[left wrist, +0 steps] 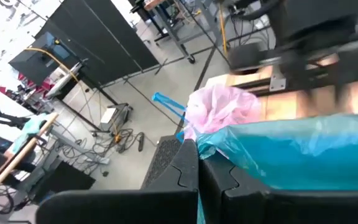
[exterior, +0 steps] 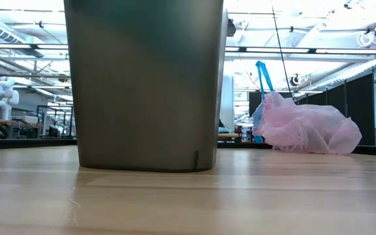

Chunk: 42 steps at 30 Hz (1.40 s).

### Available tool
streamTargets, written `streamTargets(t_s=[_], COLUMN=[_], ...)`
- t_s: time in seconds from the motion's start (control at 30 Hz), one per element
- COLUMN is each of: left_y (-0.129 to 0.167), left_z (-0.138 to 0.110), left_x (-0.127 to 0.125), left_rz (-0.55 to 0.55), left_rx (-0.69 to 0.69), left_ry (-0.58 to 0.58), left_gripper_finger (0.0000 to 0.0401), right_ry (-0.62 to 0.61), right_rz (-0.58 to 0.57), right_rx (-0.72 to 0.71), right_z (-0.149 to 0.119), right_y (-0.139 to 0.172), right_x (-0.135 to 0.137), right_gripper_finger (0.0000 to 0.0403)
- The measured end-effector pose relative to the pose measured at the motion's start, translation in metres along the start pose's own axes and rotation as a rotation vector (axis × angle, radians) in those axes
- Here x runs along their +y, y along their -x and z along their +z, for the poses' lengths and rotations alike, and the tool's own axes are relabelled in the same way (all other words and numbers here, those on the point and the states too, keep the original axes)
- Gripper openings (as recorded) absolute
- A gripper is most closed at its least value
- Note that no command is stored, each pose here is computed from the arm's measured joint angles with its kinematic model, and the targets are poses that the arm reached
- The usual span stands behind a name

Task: Place trash/remove bag and relplace
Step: Insert a new trash bag into the trash bin

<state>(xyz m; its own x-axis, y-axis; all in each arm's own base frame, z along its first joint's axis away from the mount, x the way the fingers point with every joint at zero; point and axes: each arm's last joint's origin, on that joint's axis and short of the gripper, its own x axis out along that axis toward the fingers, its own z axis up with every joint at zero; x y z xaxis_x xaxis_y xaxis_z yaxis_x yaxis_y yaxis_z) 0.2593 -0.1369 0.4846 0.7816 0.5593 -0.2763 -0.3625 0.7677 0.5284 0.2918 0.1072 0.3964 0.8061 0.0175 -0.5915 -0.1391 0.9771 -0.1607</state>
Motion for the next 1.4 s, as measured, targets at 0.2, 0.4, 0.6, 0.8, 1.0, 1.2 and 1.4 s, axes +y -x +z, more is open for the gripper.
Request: streamTargets(t_s=[0.2,0.4,0.6,0.8,1.0,1.2,1.4], left_y=[-0.007,-0.012,-0.016,-0.016,-0.014,-0.014,-0.015], left_z=[-0.005,-0.004,-0.001,0.002,0.002,0.000,-0.005], left_x=[-0.008,-0.004,-0.002,-0.002,-0.003,-0.003,-0.005], left_rz=[0.062,0.083,0.096,0.099,0.093,0.093,0.094], left_rx=[0.014,0.018,0.008,-0.003,-0.008,-0.001,0.022], left_ry=[-0.006,0.010,-0.002,-0.001,0.003,0.018,0.049], left_gripper_finger=[0.0000,0.0000,0.0000,0.0000,0.0000,0.0000,0.0000], right_ry=[0.153,0.196,0.171,0.084,-0.029,-0.040,-0.026], right_rz=[0.160,0.116,-0.064,-0.368,-0.347,-0.253,-0.193], right_rx=[-0.101,-0.317,-0.369,-0.292,-0.106,-0.036,-0.134], right_z=[-0.006,-0.005,-0.002,-0.004,-0.023,-0.028,-0.014], right_y=[-0.018,-0.060,-0.097,-0.109,-0.122,-0.111,-0.052], right_x=[0.063,0.087,0.077,0.042,0.008,0.004,0.014], right_gripper_finger=[0.0011,0.0001,0.0000,0.0000,0.0000,0.0000,0.0000])
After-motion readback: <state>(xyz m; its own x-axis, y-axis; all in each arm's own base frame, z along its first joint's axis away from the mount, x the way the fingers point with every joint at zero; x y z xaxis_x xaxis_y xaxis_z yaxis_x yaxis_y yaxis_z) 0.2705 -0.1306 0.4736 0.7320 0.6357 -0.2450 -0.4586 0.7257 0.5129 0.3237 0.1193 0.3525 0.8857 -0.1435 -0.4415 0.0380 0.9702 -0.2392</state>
